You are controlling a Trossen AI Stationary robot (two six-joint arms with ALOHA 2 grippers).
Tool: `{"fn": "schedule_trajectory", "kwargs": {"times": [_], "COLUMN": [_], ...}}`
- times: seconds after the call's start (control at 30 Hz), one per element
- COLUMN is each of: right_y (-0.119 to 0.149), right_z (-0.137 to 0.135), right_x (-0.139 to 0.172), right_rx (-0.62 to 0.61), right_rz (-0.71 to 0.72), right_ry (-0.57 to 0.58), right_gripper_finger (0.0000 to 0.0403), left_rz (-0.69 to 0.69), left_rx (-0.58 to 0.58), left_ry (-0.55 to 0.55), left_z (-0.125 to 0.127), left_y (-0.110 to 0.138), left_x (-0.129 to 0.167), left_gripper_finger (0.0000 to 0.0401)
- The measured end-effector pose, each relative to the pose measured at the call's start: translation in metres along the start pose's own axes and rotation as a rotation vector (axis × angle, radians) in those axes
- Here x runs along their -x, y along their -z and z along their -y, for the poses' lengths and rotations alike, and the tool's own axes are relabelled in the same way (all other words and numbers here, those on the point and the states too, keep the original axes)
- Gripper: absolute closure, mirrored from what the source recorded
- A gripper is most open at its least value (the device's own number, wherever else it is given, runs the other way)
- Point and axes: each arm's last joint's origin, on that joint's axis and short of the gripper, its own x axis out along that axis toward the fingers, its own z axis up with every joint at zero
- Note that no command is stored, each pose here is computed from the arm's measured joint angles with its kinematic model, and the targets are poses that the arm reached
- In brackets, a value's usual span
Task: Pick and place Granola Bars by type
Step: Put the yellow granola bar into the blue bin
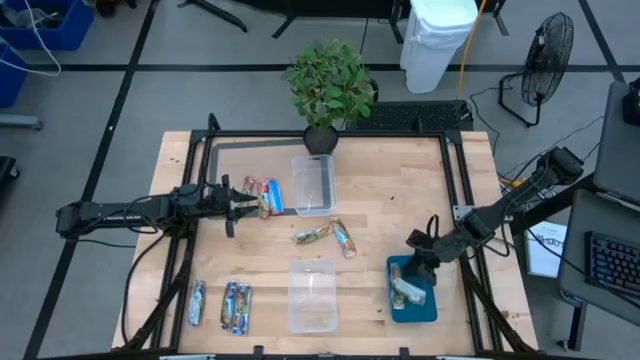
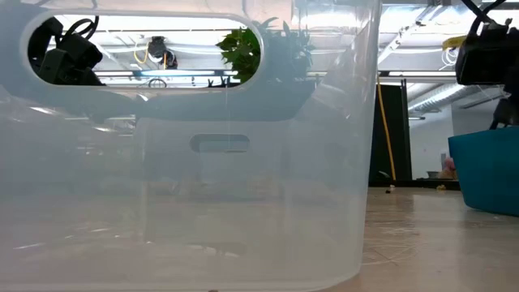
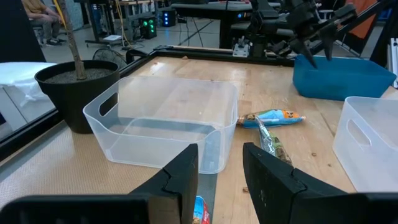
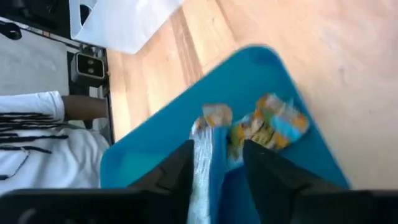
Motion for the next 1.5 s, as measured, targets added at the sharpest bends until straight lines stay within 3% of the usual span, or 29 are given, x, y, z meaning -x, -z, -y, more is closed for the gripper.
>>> {"fn": "schedule_trajectory", "kwargs": {"times": [0.17,0.3,0.43,0.57,0.87,1.07,1.27,1.5], "right_y": [-0.008,-0.023,-0.040,-0.059,-0.114,-0.147,-0.157,-0.156], "right_z": [-0.009,-0.021,-0.027,-0.023,-0.033,-0.039,-0.020,-0.006], "right_x": [0.001,0.005,0.012,0.017,0.008,-0.026,-0.069,-0.102], "right_rx": [0.136,0.326,0.521,0.573,0.613,0.582,0.500,0.443], "right_rz": [0.120,0.351,0.602,0.715,0.471,0.260,0.114,0.099], "right_ry": [-0.067,-0.109,-0.035,0.041,0.326,0.400,0.491,0.505], "right_gripper_finger": [0.0226,0.0221,0.0228,0.0235,0.0218,0.0211,0.0217,0.0216], "left_rz": [0.000,0.000,-0.001,0.000,0.000,0.000,0.000,0.000], "left_rx": [0.000,0.000,0.000,0.000,0.000,0.000,0.000,0.000], "left_ry": [0.000,0.000,0.000,0.000,0.000,0.000,0.000,0.000], "left_z": [0.000,0.000,0.000,0.000,0.000,0.000,0.000,0.000], "left_y": [0.000,0.000,0.000,0.000,0.000,0.000,0.000,0.000], "left_x": [0.000,0.000,0.000,0.000,0.000,0.000,0.000,0.000], "left_gripper_finger": [0.0270,0.0270,0.0270,0.0270,0.0270,0.0270,0.0270,0.0270]}}
